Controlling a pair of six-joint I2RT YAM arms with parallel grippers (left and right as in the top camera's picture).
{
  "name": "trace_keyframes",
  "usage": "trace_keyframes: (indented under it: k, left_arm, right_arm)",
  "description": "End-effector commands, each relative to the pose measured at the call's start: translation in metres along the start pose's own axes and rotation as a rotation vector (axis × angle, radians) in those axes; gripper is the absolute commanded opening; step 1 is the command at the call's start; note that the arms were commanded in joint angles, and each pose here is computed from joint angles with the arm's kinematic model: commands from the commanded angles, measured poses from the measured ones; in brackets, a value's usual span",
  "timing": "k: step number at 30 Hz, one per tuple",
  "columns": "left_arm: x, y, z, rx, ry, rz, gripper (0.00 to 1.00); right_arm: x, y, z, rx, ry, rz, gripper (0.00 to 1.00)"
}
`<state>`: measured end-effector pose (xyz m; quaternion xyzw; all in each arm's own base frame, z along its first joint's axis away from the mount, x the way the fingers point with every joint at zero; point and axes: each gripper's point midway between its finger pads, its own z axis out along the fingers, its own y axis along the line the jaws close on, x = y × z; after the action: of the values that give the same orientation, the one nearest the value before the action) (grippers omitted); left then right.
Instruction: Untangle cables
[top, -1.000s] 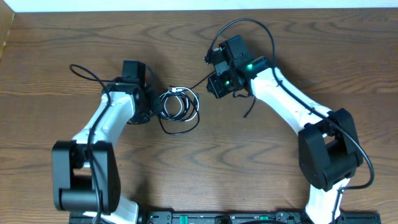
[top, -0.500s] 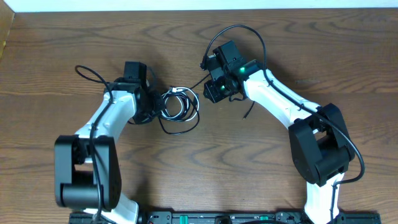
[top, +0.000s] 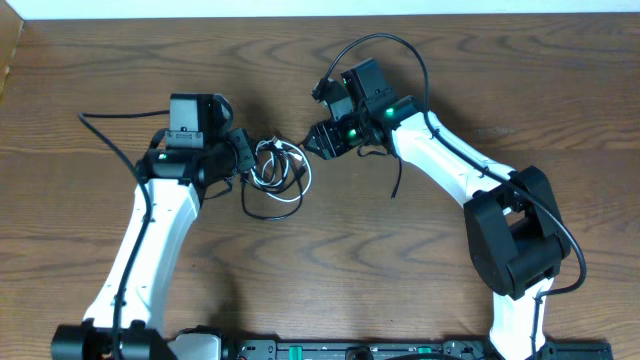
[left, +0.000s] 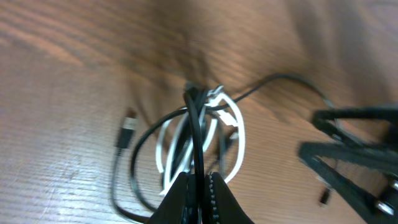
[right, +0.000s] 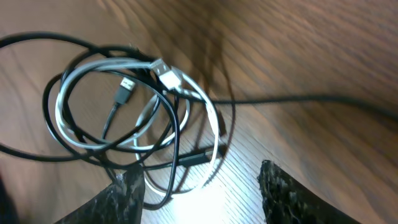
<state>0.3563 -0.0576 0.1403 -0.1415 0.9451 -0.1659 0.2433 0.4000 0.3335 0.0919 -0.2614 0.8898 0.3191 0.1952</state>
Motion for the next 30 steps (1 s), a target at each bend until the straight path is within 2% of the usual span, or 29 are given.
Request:
trace_keyframes:
  k: [1, 6, 13, 14, 16, 20, 26, 30]
  left_arm:
    - [-0.004, -0.023, -0.014, 0.114, -0.015, 0.065, 0.07]
    - [0.001, -0.021, -0.01, 0.112, 0.012, 0.058, 0.07]
    - [0.024, 0.003, 0.016, 0.017, 0.131, 0.008, 0.08]
    - [0.028, 0.006, 0.021, 0.004, 0.152, 0.002, 0.09]
    - [0.035, 0.014, 0.032, -0.022, 0.194, -0.009, 0.22]
    - [0.048, 0.026, 0.052, -0.063, 0.263, -0.027, 0.33]
    - [0.057, 0.049, 0.077, -0.156, 0.306, -0.033, 0.43]
    - [0.064, 0.056, 0.088, -0.175, 0.338, -0.04, 0.45]
  right_arm:
    - [-0.006, 0.012, 0.0, -0.056, -0.016, 0.004, 0.57]
    - [-0.005, 0.011, 0.0, -0.054, -0.012, 0.007, 0.6]
    - [0.001, 0.009, 0.0, -0.043, 0.011, 0.017, 0.61]
    - [0.001, 0.009, 0.0, -0.043, 0.012, 0.018, 0.61]
    - [0.002, 0.009, 0.0, -0.042, 0.014, 0.019, 0.61]
    - [0.003, 0.009, 0.0, -0.042, 0.017, 0.021, 0.61]
    - [0.003, 0.009, 0.0, -0.042, 0.02, 0.022, 0.61]
    - [0.003, 0.007, 0.0, -0.034, 0.019, 0.023, 0.62]
